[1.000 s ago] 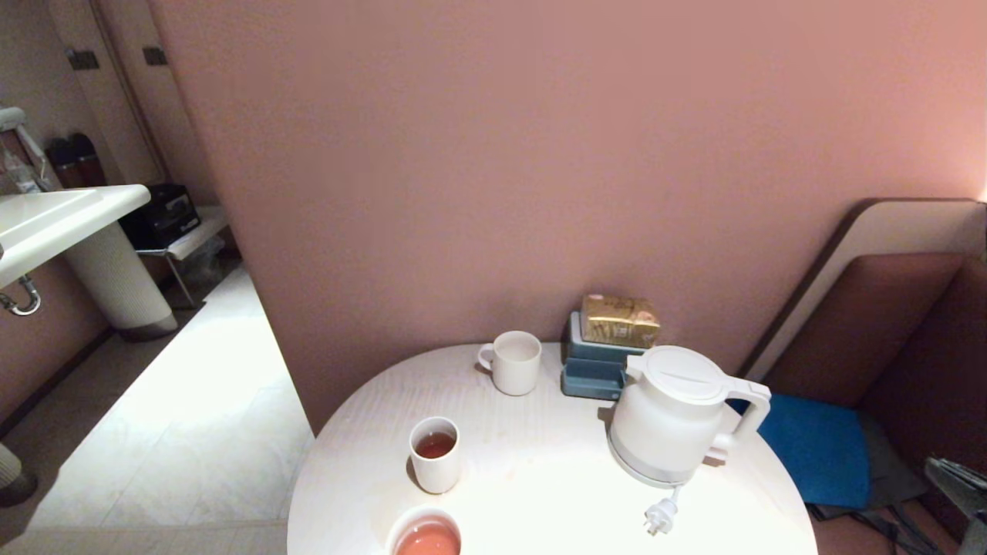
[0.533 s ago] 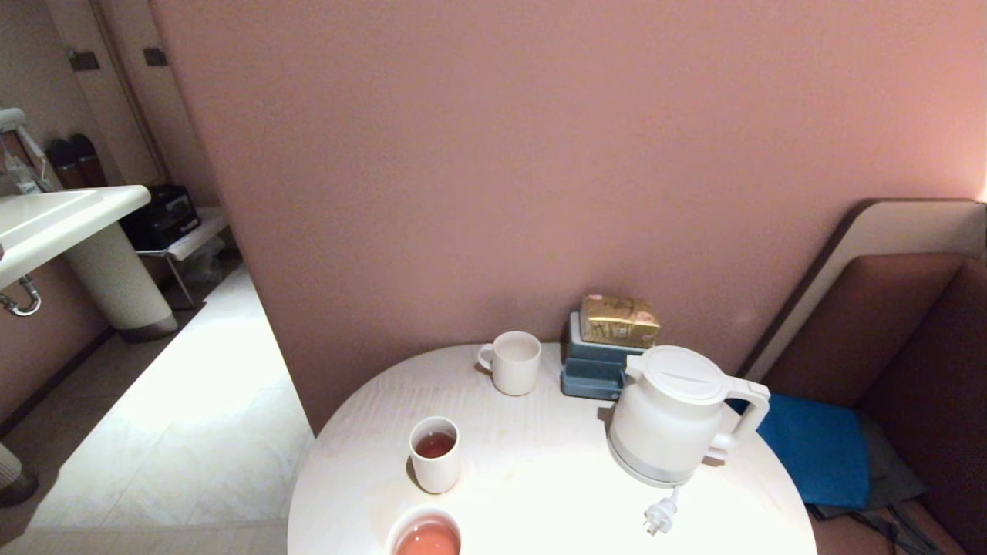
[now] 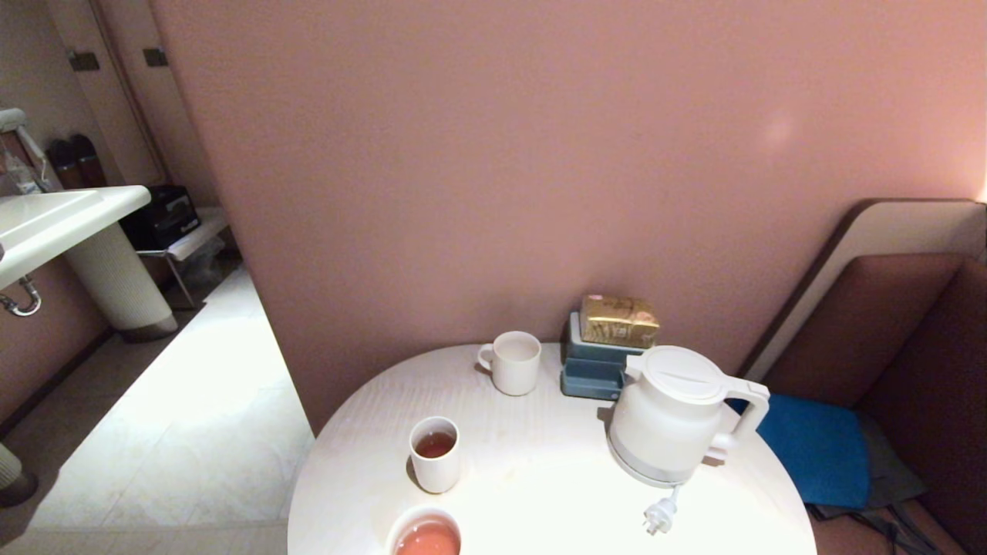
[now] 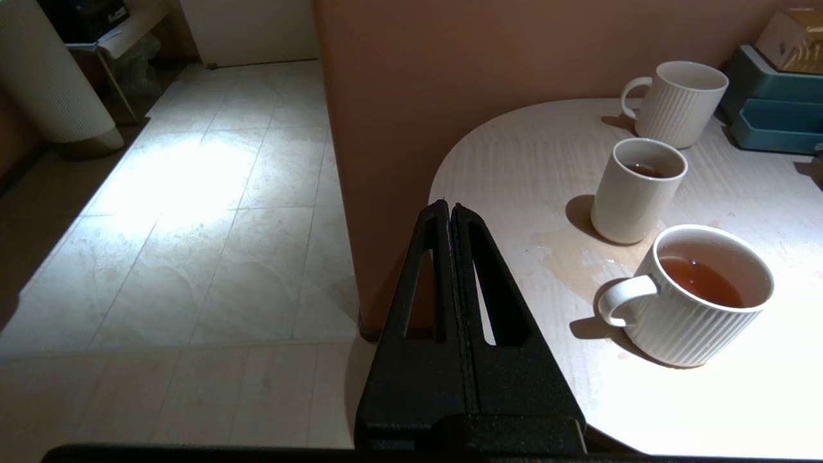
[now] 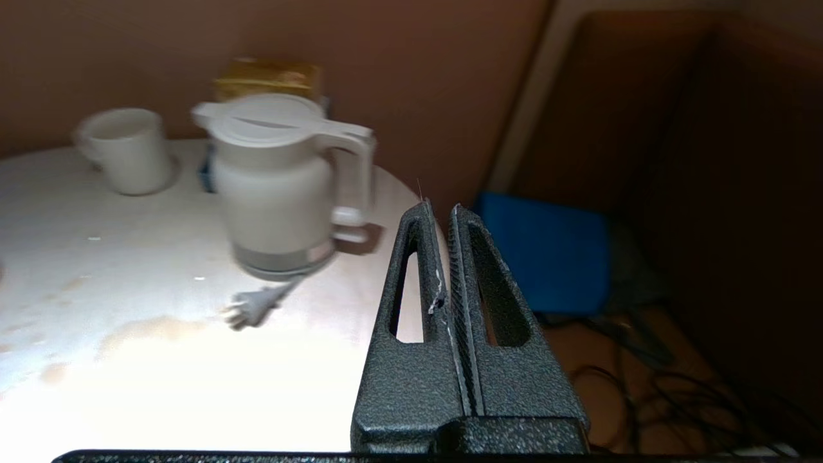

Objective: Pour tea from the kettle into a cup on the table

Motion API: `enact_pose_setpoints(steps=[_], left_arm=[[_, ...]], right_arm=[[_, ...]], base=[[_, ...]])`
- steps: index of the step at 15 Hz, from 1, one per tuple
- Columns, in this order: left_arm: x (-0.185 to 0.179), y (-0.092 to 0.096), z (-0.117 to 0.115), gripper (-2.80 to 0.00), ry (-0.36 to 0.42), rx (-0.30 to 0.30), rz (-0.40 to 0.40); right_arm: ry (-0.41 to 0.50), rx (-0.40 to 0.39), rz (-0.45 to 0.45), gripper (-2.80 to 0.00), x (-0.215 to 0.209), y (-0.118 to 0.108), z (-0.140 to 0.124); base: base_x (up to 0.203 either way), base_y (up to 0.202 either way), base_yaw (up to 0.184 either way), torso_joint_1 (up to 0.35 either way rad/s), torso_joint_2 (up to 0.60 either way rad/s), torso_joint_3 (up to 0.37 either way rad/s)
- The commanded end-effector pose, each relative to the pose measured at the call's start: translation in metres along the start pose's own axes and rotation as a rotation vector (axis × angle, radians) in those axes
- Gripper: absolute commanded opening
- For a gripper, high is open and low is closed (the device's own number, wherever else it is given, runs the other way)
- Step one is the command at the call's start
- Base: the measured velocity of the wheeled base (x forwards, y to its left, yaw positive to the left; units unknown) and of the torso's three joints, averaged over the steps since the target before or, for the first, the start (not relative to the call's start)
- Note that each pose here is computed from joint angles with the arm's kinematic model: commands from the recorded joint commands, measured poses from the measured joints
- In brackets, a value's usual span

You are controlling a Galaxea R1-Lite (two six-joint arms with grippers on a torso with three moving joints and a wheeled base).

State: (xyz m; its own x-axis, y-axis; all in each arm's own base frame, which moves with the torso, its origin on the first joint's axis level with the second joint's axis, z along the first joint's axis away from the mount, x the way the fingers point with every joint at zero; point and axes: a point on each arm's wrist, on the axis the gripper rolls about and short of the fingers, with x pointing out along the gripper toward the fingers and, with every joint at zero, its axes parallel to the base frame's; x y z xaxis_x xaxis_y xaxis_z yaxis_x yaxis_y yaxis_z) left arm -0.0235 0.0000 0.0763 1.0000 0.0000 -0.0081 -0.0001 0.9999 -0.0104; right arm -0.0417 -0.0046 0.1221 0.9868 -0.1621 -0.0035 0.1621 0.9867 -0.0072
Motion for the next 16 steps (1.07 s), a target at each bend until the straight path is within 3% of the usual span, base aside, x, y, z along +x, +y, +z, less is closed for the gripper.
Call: enact_pose_setpoints(steps=[1,5,6,11,16], left_arm=[[0.0,0.0,0.0,-2.8,0.001,0.0,0.0],[0.0,0.0,0.0,-2.8,0.001,0.0,0.0],[0.0,0.0,0.0,-2.8,0.001,0.0,0.0],[0.0,0.0,0.0,-2.8,0.001,0.0,0.0],[0.0,0.0,0.0,-2.8,0.001,0.0,0.0]], right_arm=[[-0.018,0.004,0.055,-2.8,-0.002,0.001,-0.008],[0.051,-0.072,0.13,-2.8,0.012,0.005,-0.039],[0.02,-0.074,0.156,-2.8,0.014,0.006,-0.04],[0.039,-0.107,0.221,-2.8,0.015,0.008,-0.047],[0.036,-0.101,0.219,-2.8,0.016,0.008,-0.047]], base=[[0.0,0.0,0.0,0.0,0.0,0.0],[0.0,0.0,0.0,0.0,0.0,0.0],[0.0,0.0,0.0,0.0,0.0,0.0],[0.0,0.0,0.0,0.0,0.0,0.0],[0.0,0.0,0.0,0.0,0.0,0.0]])
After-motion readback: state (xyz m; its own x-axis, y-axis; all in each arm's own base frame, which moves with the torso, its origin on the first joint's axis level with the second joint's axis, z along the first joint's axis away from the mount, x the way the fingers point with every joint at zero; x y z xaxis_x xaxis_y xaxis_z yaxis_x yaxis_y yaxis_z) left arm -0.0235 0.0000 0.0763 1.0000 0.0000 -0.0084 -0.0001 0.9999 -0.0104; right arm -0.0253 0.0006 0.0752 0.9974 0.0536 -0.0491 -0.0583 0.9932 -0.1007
